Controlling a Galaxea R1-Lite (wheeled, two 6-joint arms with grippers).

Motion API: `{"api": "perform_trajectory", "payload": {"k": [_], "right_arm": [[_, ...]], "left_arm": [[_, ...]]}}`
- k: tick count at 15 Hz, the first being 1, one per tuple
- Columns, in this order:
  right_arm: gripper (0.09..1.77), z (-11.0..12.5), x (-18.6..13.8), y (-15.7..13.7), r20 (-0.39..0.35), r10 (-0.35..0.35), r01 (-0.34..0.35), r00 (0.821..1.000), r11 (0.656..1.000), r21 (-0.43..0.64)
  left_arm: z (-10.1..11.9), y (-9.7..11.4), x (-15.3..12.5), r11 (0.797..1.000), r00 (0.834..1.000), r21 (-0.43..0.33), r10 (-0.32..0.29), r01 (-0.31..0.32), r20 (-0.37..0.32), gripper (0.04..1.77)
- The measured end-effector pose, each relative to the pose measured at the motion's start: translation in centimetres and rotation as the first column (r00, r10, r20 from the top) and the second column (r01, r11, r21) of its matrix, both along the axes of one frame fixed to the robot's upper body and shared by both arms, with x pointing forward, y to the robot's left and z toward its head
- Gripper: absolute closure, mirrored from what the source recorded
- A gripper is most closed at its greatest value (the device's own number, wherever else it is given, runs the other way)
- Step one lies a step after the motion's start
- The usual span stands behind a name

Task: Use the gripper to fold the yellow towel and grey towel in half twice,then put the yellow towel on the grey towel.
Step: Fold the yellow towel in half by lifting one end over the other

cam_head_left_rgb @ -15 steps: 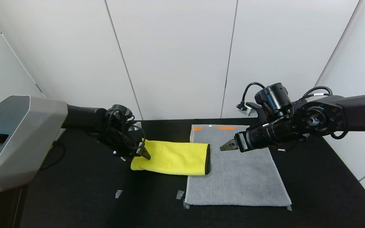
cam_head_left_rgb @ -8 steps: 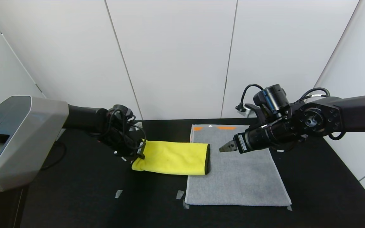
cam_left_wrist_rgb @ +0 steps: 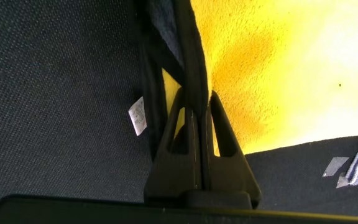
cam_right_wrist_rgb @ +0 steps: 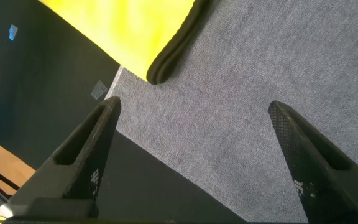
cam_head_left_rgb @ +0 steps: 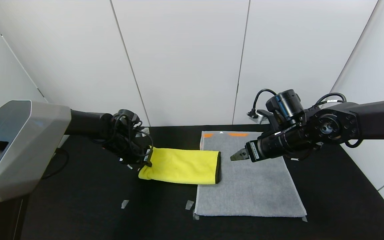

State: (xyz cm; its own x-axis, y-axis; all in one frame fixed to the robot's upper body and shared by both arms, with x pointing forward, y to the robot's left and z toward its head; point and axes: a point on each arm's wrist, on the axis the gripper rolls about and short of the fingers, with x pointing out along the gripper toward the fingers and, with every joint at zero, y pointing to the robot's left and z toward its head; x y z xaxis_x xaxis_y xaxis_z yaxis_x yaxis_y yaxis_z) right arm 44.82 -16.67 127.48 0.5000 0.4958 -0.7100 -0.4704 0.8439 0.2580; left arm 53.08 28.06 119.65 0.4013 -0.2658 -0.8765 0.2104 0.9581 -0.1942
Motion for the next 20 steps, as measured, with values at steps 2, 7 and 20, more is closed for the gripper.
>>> {"api": "perform_trajectory", "payload": {"k": [2,7,20], "right_arm": [[0.15,0.0,0.0,0.0,0.000,0.000,0.000,1.000,1.000,-0.001],[0.15,-0.1,-0.1,0.1,-0.004,0.004,-0.004,1.000,1.000,-0.003],[0.15,-0.2,-0.2,0.2,-0.007,0.006,-0.006,1.000,1.000,-0.005]], "left_arm": [[0.1,0.1,0.0,1.000,1.000,0.026,-0.003,0.002,0.008,1.70],[2.2,1.9,-0.4,0.976,0.997,0.218,-0.006,-0.013,0.083,1.70],[4.4,6.4,-0.6,0.927,0.990,0.363,0.048,-0.093,0.132,1.70]]}}
